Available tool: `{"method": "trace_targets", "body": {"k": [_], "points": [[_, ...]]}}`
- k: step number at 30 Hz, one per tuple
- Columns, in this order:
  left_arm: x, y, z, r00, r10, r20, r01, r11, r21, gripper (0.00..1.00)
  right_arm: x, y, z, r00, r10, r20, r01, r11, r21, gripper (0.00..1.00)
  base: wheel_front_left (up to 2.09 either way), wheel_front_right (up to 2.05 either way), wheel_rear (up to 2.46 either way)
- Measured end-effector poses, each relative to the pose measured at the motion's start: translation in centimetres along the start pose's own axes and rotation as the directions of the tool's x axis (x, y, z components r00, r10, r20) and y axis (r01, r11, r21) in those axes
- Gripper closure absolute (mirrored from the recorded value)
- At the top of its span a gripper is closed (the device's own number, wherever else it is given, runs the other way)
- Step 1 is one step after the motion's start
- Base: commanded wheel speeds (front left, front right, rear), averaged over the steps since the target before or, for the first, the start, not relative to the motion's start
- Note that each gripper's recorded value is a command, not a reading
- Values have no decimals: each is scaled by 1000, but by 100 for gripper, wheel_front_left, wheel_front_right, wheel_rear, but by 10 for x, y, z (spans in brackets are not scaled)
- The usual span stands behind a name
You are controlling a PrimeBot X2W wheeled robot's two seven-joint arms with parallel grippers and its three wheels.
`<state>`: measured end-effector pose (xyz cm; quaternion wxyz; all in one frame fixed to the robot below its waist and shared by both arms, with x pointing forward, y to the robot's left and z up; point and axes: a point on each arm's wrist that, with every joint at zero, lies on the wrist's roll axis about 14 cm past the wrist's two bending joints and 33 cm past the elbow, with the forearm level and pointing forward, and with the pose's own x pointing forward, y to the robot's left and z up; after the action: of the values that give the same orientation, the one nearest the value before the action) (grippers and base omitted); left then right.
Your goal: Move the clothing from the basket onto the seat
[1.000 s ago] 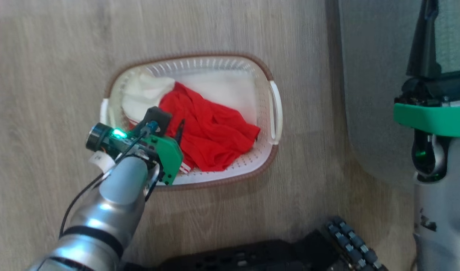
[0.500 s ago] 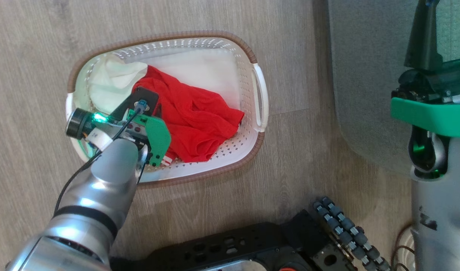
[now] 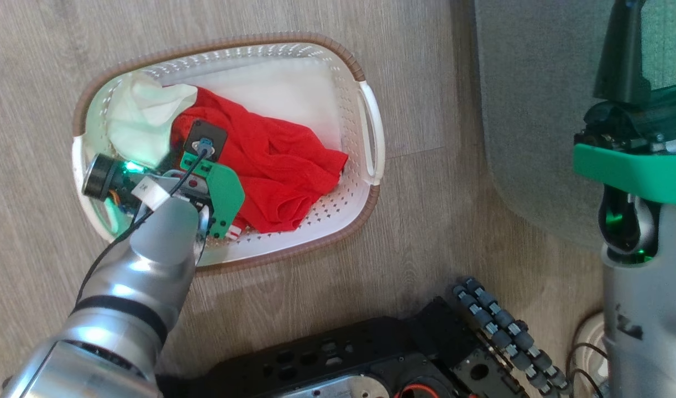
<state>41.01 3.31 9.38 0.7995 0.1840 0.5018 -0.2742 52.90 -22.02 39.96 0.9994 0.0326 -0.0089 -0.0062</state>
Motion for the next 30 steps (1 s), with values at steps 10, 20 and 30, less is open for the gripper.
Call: {"method": "trace_targets", "body": {"k": [10,20,30], "points": [[-8,1,14,998,-13,58,13,1000,-2,100,-1,-1,9,1000,-5,11,5,1000,7,0,0,0,0],[-54,8,85,951,-20,309,34,999,-39,100,-8,7,33,1000,5,26,-5,999,33,0,0,0,0],[-141,2,148,845,1,535,50,995,-81,100,-46,15,59,1000,5,6,-5,998,55,0,0,0,0]]}}
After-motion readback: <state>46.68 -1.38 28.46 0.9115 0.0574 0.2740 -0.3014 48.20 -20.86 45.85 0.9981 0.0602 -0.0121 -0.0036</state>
